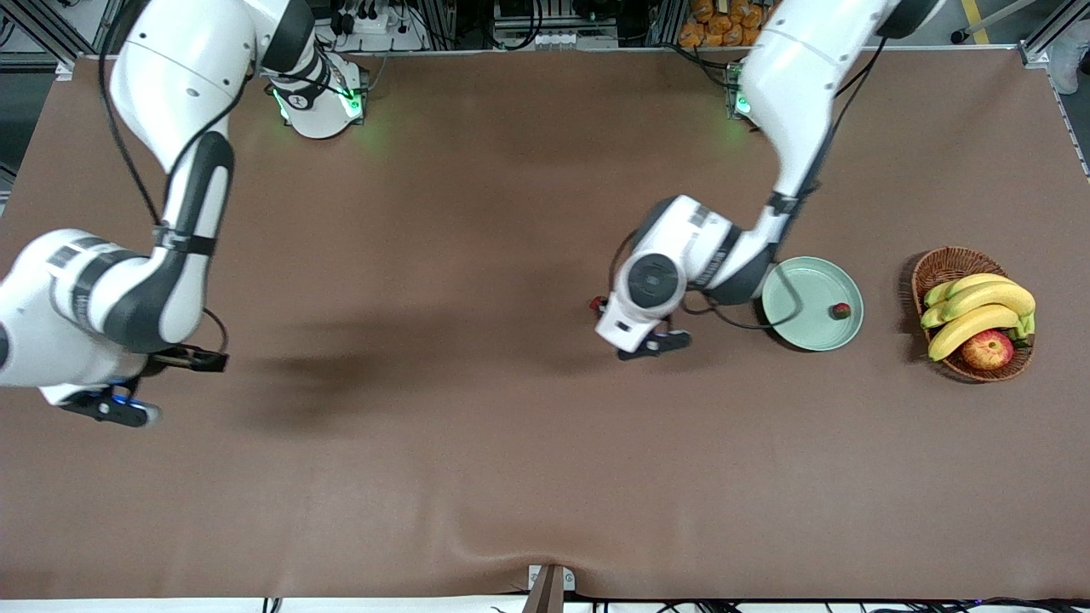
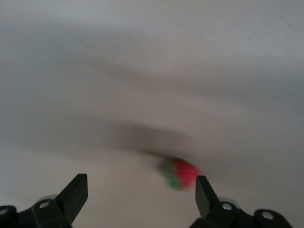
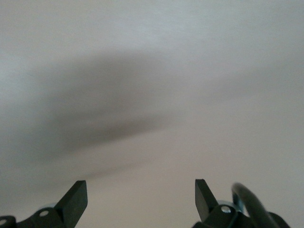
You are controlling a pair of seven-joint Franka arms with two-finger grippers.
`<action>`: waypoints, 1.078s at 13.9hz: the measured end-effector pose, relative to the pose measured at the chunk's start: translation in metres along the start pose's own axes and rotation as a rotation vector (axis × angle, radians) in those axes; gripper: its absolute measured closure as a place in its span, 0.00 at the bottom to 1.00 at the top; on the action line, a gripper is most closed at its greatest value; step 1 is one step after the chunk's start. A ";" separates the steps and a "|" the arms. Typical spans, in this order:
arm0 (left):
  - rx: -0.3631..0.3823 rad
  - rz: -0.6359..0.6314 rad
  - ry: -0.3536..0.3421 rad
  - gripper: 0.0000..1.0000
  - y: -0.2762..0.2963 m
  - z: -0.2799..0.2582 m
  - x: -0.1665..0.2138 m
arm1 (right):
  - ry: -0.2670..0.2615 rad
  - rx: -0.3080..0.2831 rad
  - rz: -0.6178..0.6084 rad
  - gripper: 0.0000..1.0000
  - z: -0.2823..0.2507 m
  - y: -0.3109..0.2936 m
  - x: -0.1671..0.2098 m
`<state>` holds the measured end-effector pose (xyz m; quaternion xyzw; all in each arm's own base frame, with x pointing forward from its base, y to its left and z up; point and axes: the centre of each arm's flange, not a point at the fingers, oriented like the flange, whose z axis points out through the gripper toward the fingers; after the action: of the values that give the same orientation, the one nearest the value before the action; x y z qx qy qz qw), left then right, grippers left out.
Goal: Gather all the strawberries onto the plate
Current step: 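Move the right gripper to the last strawberry while the left gripper reaches mid-table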
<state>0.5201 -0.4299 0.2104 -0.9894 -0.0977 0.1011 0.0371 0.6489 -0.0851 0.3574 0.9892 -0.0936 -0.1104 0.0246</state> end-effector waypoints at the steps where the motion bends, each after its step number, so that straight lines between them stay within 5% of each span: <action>1: -0.009 0.017 0.015 0.00 0.022 0.014 -0.021 | -0.001 -0.002 -0.026 0.00 0.004 0.025 -0.007; 4: -0.015 0.060 0.029 0.00 0.050 0.040 -0.050 | -0.004 -0.008 -0.081 0.00 0.015 0.084 -0.030; 8: -0.006 0.164 0.034 0.00 0.038 0.043 -0.035 | 0.046 -0.069 -0.188 0.00 0.044 0.163 -0.058; 15: 0.026 0.342 0.062 0.00 0.039 0.052 -0.043 | 0.035 -0.030 -0.292 0.00 0.120 0.324 -0.106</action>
<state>0.4749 -0.4739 0.1644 -0.9937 0.0744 0.0765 0.0350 0.4622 -0.3863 0.2860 0.9936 0.0536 -0.0967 0.0246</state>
